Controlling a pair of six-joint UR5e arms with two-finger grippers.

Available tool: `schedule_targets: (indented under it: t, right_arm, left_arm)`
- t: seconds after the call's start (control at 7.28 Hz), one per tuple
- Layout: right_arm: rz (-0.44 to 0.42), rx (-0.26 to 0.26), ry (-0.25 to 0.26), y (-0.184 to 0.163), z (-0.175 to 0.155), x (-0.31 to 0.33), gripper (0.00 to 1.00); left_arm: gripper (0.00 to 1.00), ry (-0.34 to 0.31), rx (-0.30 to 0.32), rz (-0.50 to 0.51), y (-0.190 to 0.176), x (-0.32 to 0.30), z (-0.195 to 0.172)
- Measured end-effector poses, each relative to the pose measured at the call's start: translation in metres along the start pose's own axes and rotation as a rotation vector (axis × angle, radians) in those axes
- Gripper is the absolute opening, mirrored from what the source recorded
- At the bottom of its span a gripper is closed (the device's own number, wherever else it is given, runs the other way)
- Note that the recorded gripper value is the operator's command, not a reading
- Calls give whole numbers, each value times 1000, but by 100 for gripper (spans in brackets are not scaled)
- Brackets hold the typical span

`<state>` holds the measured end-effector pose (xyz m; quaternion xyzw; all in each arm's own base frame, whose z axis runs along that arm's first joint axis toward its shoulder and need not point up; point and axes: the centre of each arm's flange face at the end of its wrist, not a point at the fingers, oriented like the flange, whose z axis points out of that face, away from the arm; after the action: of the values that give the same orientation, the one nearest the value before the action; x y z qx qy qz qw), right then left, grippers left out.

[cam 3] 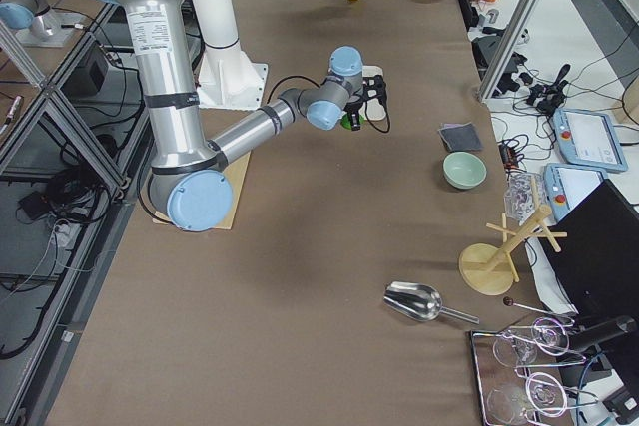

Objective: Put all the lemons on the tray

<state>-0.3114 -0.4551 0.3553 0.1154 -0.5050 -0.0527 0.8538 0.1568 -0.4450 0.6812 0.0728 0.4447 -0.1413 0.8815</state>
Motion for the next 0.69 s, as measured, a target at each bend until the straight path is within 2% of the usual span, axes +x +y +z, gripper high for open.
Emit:
schedule_targets:
  t: [0.27,0.55,0.69]
  right_arm:
    - [6,1,-10,1,1,-9,0]
    - [18,4,-38,0,6,-37,0]
    - [21,9,-50,2,15,-59,0]
  left_arm:
    - [0,9,-10,11,8,3,3]
    - [0,87,-57,15,2,27,-18]
    - [0,125,-60,17,-13,58,-37]
